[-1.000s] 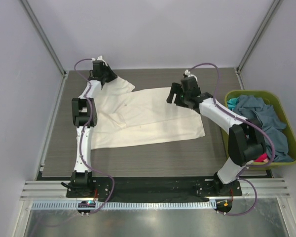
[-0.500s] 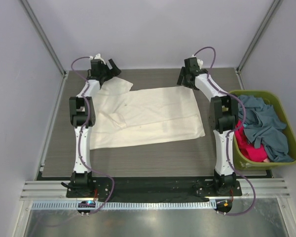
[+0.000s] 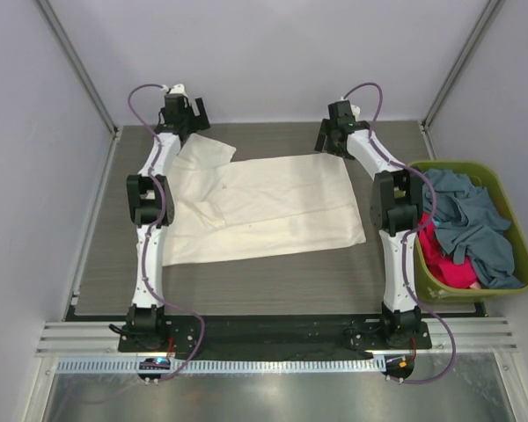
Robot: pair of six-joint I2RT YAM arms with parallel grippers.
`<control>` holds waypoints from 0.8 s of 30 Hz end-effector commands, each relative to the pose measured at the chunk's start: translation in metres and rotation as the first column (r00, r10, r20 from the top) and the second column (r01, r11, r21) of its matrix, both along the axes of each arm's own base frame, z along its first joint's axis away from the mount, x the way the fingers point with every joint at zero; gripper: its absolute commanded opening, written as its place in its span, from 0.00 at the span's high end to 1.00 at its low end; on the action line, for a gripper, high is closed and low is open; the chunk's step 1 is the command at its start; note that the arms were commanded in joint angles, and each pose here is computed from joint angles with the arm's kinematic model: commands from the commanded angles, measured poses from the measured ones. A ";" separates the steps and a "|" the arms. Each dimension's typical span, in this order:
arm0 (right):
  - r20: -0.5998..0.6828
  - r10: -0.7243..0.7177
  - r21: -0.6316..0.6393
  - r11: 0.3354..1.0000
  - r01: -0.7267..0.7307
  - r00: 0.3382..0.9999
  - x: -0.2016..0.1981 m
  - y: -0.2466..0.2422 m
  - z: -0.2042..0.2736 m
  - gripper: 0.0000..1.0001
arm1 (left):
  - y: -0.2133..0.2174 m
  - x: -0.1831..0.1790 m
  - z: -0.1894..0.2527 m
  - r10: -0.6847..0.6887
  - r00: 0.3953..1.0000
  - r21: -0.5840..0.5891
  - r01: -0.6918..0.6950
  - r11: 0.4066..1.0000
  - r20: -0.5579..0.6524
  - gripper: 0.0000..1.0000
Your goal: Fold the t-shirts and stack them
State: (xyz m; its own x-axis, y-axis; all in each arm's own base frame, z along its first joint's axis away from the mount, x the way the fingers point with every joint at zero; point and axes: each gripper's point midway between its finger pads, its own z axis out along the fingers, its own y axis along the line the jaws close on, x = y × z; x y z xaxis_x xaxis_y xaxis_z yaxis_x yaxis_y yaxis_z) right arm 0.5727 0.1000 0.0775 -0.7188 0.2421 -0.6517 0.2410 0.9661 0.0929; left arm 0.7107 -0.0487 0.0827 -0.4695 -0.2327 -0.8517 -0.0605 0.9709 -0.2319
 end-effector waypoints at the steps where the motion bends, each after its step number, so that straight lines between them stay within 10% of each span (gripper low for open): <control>1: 0.019 0.023 0.014 1.000 -0.023 1.000 0.001 0.002 0.010 0.17 | 0.000 -0.012 -0.007 0.027 0.999 0.146 -0.021 0.989 -0.045 0.00; 16: 0.004 0.041 0.106 0.994 -0.041 0.999 -0.013 0.011 0.012 0.17 | -0.012 -0.032 -0.044 0.009 0.976 0.076 0.007 0.997 -0.217 0.13; 24: -0.010 0.044 0.127 0.991 -0.042 0.999 -0.023 0.011 0.002 0.17 | -0.008 -0.039 -0.059 -0.013 0.963 -0.116 -0.019 0.993 -0.271 0.75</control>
